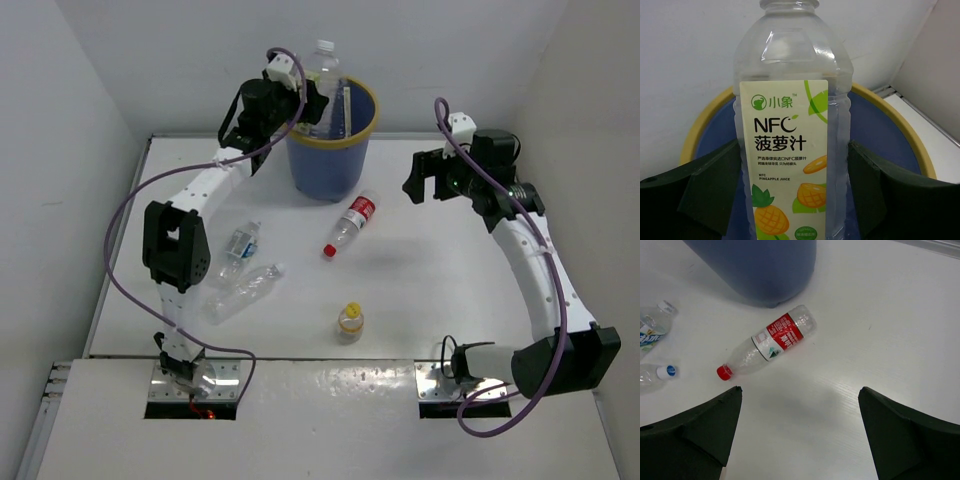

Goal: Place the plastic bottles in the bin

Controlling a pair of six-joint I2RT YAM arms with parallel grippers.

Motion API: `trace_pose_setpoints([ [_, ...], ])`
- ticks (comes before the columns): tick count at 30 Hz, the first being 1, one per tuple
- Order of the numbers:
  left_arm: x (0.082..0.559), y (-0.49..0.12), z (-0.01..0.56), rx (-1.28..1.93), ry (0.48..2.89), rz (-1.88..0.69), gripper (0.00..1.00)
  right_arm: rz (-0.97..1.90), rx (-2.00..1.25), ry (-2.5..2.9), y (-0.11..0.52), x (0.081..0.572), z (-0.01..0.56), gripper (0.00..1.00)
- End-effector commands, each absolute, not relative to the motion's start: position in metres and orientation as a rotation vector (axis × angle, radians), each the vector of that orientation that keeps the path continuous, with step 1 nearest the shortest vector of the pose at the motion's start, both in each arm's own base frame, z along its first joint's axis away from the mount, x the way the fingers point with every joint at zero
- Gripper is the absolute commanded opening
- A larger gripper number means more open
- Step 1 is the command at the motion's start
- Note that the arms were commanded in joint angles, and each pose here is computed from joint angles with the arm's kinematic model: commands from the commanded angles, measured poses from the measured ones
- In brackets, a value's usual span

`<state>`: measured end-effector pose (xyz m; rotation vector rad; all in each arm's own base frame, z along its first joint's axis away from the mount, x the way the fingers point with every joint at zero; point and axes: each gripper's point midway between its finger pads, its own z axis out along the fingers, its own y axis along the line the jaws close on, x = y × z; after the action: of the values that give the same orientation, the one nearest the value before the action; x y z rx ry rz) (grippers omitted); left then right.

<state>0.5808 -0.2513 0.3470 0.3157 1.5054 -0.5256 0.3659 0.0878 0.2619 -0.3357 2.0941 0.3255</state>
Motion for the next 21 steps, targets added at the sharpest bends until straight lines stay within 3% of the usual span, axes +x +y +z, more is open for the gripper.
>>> trace_pose_setpoints([
  [1, 0.559, -0.256, 0.399, 0.349, 1.342, -0.583, 0.36, 0.355, -0.33, 2.062, 0.088, 0.362, 0.27, 0.96],
  [2, 0.559, -0.258, 0.392, 0.359, 1.355, -0.59, 0.5, 0.358, -0.33, 2.063, 0.088, 0.362, 0.269, 0.96],
  [3, 0.556, -0.257, 0.392, 0.359, 1.356, -0.59, 0.75, 0.367, -0.334, 2.07, 0.089, 0.36, 0.267, 0.96],
  [5, 0.548, -0.254, 0.396, 0.35, 1.343, -0.6, 1.0, 0.388, -0.343, 2.094, 0.092, 0.36, 0.26, 0.96],
  [9, 0.54, -0.243, 0.434, 0.33, 1.27, -0.611, 1.0, 0.4, -0.371, 2.104, 0.093, 0.354, 0.255, 0.96],
  [16, 0.503, -0.183, 0.563, 0.264, 1.052, -0.525, 1.0, 0.426, -0.444, 2.125, 0.098, 0.352, 0.237, 0.91],
  [19, 0.489, -0.168, 0.573, 0.294, 1.091, -0.473, 1.0, 0.438, -0.593, 2.114, 0.111, 0.346, 0.225, 0.86],
  [21, 0.486, -0.17, 0.543, 0.342, 1.229, -0.46, 1.0, 0.392, -0.769, 2.111, 0.122, 0.342, 0.21, 0.8],
])
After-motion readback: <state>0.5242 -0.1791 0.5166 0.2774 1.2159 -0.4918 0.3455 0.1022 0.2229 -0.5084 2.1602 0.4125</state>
